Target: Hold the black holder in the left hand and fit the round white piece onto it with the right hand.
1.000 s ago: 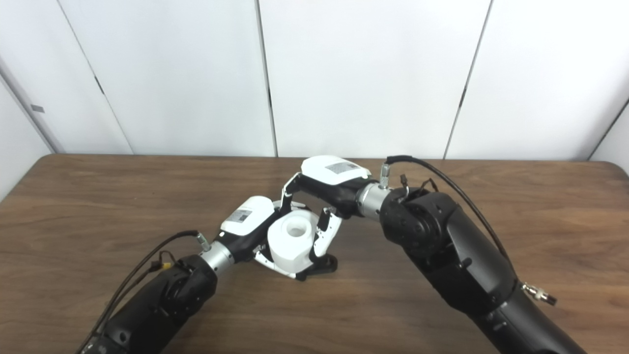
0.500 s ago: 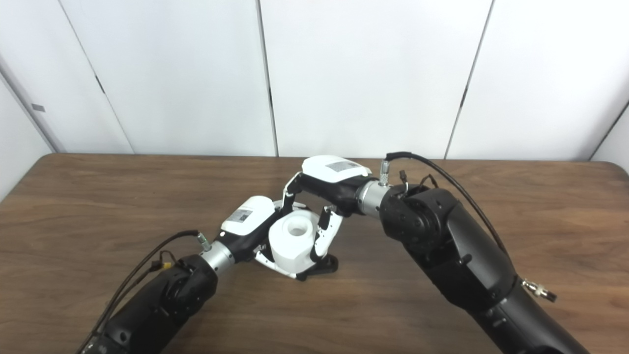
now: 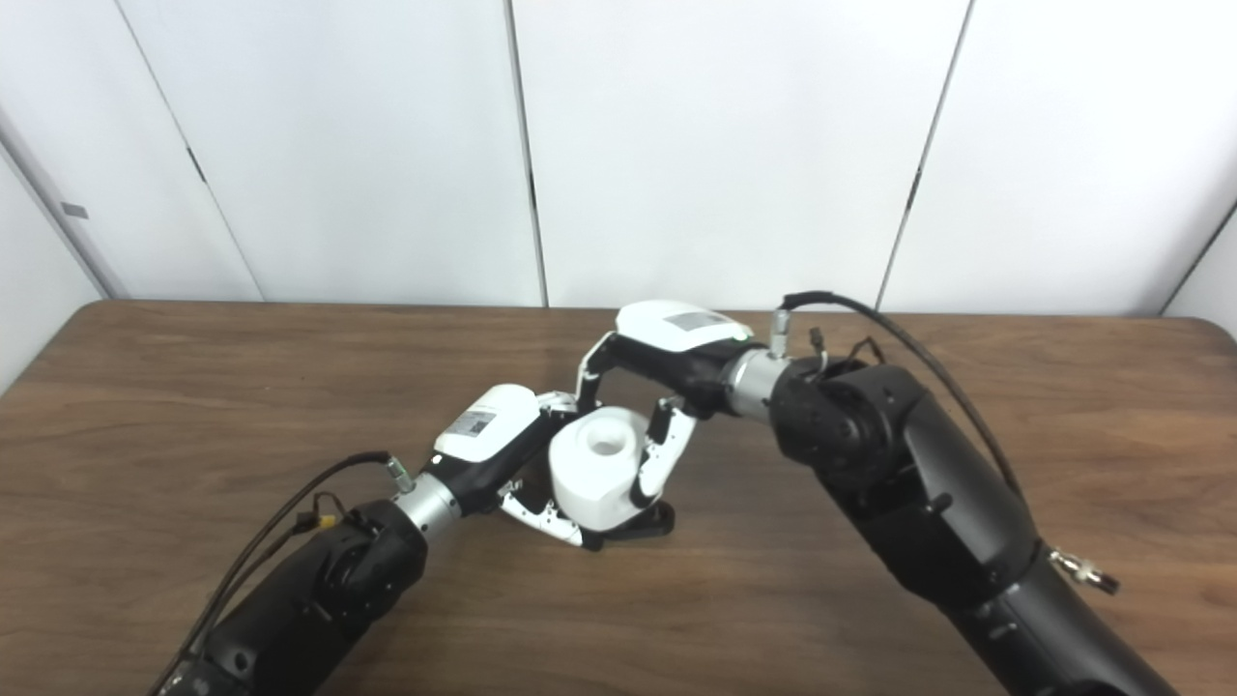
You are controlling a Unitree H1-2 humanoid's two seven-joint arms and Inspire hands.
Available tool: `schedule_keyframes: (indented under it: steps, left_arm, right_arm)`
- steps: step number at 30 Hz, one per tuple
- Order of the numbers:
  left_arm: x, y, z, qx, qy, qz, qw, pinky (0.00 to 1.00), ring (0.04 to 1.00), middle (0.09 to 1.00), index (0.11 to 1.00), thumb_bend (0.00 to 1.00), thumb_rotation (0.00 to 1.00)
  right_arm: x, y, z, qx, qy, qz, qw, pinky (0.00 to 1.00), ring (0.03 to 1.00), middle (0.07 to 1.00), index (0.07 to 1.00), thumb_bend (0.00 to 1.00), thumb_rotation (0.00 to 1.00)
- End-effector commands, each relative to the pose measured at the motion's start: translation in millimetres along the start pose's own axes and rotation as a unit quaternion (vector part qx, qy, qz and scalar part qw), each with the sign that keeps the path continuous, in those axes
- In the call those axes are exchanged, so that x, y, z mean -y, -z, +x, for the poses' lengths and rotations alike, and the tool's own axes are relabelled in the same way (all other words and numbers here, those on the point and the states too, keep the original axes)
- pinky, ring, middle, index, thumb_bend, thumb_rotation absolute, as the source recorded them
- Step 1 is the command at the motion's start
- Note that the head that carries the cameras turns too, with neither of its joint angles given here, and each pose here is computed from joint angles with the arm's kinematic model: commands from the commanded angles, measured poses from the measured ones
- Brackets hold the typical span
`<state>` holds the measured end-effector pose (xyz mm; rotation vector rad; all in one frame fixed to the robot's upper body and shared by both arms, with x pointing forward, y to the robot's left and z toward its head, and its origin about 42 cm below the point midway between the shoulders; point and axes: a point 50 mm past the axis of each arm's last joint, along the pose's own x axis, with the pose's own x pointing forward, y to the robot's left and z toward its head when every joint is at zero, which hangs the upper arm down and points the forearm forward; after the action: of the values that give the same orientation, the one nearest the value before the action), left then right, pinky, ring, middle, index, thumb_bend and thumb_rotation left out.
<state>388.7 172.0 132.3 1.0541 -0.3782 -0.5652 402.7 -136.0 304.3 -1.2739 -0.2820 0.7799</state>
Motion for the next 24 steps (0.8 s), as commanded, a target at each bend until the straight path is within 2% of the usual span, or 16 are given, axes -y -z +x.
schedule_keyframes:
  steps: [1, 19, 22, 24]
  left_arm:
    - [33.4, 15.4, -19.2, -0.042, 0.093, 0.0, 0.995, 0.68, 0.827, 0.815, 0.617, 1.0, 0.23]
    - [31.7, 14.8, -19.3, -0.042, 0.096, 0.001, 0.994, 0.68, 0.83, 0.817, 0.615, 1.0, 0.24]
    - [31.8, 14.8, -18.9, -0.043, 0.096, 0.001, 0.994, 0.68, 0.832, 0.819, 0.614, 1.0, 0.23]
    - [32.1, 14.9, -18.7, -0.043, 0.095, 0.002, 0.995, 0.67, 0.828, 0.815, 0.612, 1.0, 0.23]
  right_arm:
    - [22.9, -5.2, -6.1, 0.014, 0.036, -0.015, 0.999, 0.82, 0.845, 0.747, 0.481, 0.52, 0.13]
    - [14.9, -5.0, -4.8, 0.009, 0.029, -0.011, 0.999, 0.84, 0.851, 0.751, 0.482, 0.52, 0.13]
    - [8.6, -2.9, -2.4, 0.013, 0.023, -0.01, 1.0, 0.81, 0.842, 0.741, 0.482, 0.52, 0.13]
    - [2.2, -1.0, -0.1, 0.011, 0.016, -0.007, 1.0, 0.83, 0.83, 0.735, 0.482, 0.52, 0.13]
